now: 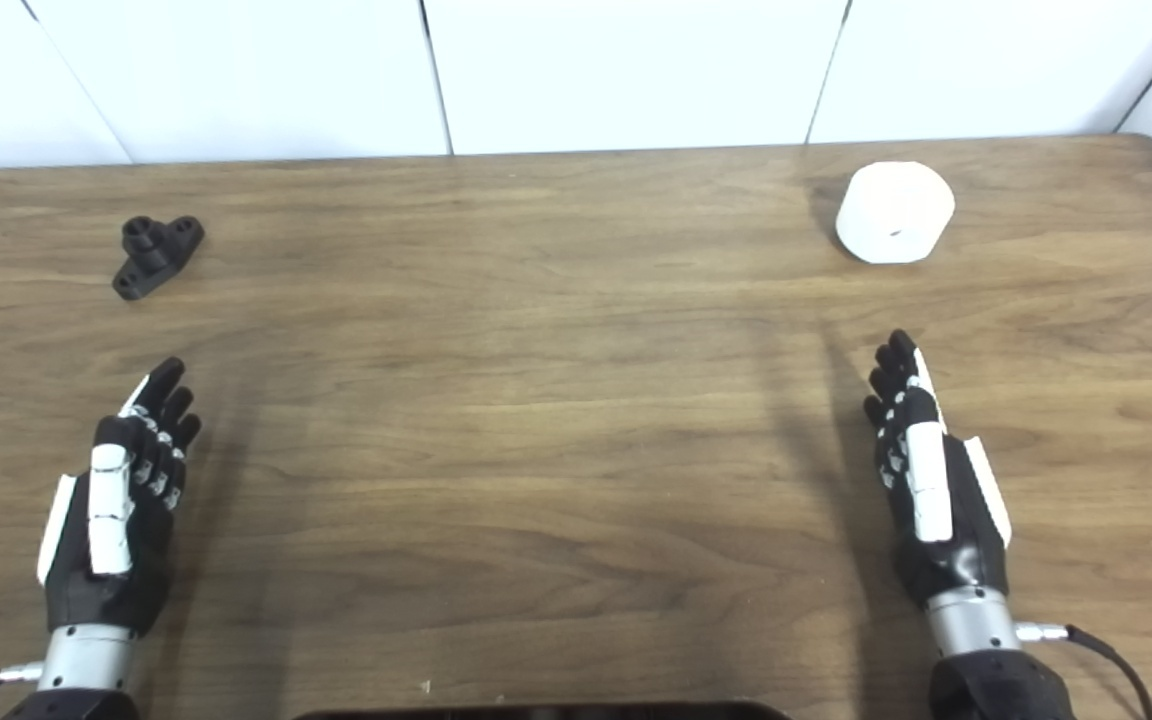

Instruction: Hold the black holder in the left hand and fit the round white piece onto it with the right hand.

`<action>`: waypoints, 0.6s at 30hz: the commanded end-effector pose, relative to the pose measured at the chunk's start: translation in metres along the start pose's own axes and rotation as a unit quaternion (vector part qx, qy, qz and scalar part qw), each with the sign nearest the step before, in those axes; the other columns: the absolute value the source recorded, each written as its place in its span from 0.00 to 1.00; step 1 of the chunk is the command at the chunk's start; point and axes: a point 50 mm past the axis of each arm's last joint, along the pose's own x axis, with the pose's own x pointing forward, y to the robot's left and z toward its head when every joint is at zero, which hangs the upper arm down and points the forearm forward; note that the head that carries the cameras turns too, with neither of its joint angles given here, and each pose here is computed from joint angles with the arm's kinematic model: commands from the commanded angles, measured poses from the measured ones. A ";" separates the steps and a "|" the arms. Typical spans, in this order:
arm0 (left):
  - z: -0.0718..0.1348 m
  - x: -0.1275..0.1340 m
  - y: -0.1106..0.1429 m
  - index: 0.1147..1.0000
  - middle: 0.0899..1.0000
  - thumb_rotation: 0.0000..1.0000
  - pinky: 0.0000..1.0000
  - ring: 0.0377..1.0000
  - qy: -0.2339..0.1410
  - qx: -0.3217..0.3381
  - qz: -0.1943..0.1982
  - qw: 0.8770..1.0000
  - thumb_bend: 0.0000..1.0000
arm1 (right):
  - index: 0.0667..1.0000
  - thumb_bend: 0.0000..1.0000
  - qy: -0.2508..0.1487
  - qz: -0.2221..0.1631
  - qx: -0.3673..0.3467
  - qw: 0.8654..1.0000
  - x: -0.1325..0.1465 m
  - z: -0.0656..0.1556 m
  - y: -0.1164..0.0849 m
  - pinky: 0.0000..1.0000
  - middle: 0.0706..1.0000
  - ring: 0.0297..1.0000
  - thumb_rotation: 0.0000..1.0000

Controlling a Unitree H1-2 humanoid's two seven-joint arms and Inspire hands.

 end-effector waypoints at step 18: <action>0.013 0.001 -0.003 0.91 0.98 0.92 0.99 0.99 -0.025 0.008 -0.001 1.000 0.51 | 1.00 0.62 -0.004 0.008 -0.008 1.000 -0.004 0.008 -0.003 1.00 1.00 1.00 1.00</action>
